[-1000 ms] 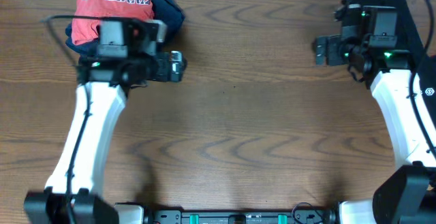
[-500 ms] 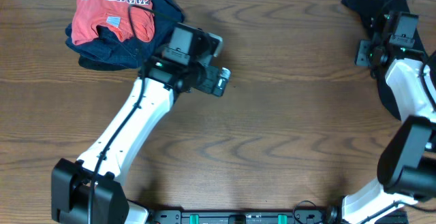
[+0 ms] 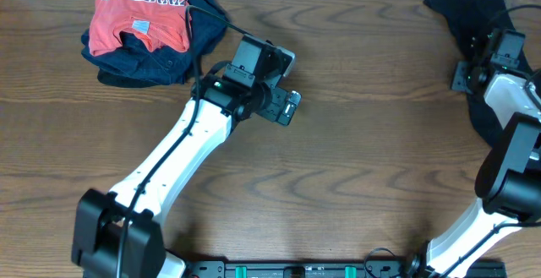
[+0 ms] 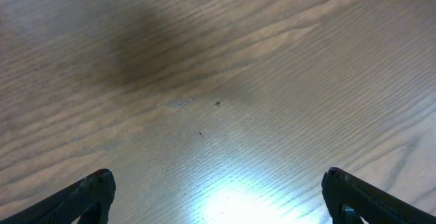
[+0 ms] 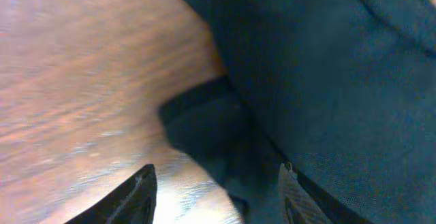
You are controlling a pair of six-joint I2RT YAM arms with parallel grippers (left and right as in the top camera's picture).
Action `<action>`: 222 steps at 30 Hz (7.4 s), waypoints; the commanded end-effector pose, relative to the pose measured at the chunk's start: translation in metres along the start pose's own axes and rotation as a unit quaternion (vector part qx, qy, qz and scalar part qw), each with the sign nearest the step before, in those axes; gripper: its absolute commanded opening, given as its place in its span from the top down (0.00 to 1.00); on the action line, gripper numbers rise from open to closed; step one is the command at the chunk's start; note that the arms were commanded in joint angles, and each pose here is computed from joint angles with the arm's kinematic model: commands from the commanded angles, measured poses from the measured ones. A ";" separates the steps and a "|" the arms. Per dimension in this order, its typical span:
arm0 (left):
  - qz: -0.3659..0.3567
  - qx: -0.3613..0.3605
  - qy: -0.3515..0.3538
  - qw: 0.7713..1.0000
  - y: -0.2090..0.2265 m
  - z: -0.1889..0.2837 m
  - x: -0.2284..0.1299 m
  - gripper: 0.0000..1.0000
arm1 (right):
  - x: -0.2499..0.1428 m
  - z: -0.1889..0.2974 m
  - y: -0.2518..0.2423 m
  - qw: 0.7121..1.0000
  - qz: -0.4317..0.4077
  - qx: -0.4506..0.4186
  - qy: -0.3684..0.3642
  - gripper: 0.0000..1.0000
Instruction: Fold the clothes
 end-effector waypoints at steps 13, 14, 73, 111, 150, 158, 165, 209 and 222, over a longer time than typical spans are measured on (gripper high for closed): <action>-0.007 0.009 0.014 1.000 0.002 -0.022 0.000 0.02 | -0.023 -0.035 -0.013 0.999 -0.030 -0.003 0.042 0.67; -0.007 0.009 0.014 1.000 0.002 -0.022 0.001 0.02 | -0.026 -0.039 -0.012 0.998 -0.029 -0.002 0.048 0.69; 0.132 0.081 -0.156 0.976 0.084 0.133 0.012 0.06 | 0.008 0.384 0.057 0.950 0.123 0.074 -0.279 0.99; -0.195 0.000 -0.069 0.978 0.010 -0.131 0.022 0.05 | 0.047 0.197 -0.003 0.962 0.087 0.211 -0.149 0.99; -0.238 -0.007 -0.082 0.968 0.004 -0.177 0.011 0.57 | 0.046 0.196 -0.002 0.963 0.078 0.214 -0.147 0.99; -0.239 -0.007 -0.086 0.967 0.004 -0.177 0.012 0.90 | 0.046 0.196 -0.002 0.962 0.078 0.214 -0.148 0.98; -0.234 0.026 -0.105 0.966 0.007 -0.172 0.020 0.94 | 0.046 0.196 -0.002 0.963 0.078 0.214 -0.146 0.98; -0.047 0.118 -0.535 0.835 -0.009 0.336 -0.023 0.94 | -0.065 0.516 -0.049 0.924 -0.094 -0.071 -0.365 0.99; -0.043 0.138 -0.429 0.891 -0.004 0.249 0.024 0.94 | -0.015 0.440 -0.082 0.955 -0.080 0.004 -0.286 0.99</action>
Point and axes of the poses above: each gripper's point midway between its finger pads, its own z axis back along the fingers, its own y axis along the line the jaws close on, x = y × z, the point moved 9 cm from there along z, back along the fingers, and after that the axes turned 12 degrees about z, right-handed, at the moved point
